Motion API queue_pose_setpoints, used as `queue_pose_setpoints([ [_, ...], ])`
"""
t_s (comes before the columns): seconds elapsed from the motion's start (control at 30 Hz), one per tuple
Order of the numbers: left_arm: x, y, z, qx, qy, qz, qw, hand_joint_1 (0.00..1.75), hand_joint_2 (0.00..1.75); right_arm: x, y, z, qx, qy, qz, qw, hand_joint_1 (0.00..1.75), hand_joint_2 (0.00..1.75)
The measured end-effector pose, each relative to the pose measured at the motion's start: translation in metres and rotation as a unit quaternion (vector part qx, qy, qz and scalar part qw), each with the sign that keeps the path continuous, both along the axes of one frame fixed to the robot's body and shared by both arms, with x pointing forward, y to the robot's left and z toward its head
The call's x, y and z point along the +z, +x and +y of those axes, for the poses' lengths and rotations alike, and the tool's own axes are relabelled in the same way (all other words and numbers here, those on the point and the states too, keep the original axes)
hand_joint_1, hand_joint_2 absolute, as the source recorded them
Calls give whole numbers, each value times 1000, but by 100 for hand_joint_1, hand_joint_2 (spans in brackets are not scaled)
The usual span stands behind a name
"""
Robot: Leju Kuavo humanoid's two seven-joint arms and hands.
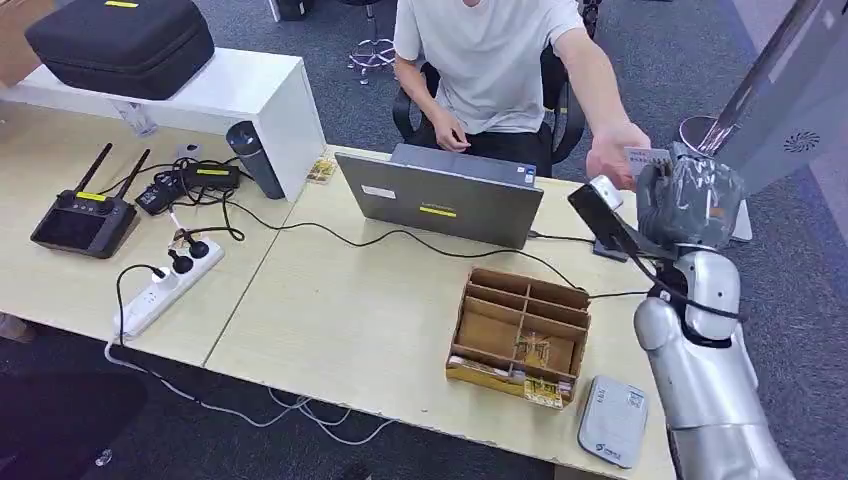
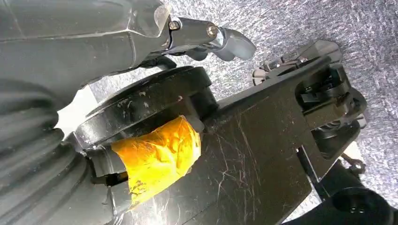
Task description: Pass the card to the sensor for recognition and then transmit it.
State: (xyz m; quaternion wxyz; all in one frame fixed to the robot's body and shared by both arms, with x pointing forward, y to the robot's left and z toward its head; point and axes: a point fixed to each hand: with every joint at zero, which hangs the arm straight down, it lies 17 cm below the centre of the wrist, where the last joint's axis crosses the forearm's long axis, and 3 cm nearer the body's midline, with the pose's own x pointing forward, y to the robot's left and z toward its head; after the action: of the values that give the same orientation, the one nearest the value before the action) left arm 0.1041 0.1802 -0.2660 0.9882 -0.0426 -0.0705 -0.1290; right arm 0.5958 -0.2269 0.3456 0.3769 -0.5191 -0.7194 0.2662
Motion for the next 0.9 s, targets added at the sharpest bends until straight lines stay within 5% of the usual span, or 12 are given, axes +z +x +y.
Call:
queue_pose_setpoints([
  [0.17,1,3,-2,-6,0,-3,1000,0,175,-5,16,4,-3,-1,22,1000,175,175],
  [0.2,1,3,-3,-8,-1,-2,1000,0,175,-16,21,9,0,0,39,999,0,175],
  [0.57,1,3,-4,-10,-2,-5,1000,0,175,-42,15,33,38,5,52,998,0,175],
  [0.6,1,3,-4,-10,-1,-5,1000,0,175,-43,15,34,42,7,52,998,0,0],
  [0.63,1,3,-3,-8,-1,-5,1000,0,175,-42,12,36,51,14,50,997,0,0],
  [0.67,1,3,-3,-6,0,-4,1000,0,175,-43,9,39,64,23,50,996,0,175],
  [0.9,-1,-3,-1,24,-1,-1,1000,0,175,-66,-66,73,183,132,37,974,0,175],
])
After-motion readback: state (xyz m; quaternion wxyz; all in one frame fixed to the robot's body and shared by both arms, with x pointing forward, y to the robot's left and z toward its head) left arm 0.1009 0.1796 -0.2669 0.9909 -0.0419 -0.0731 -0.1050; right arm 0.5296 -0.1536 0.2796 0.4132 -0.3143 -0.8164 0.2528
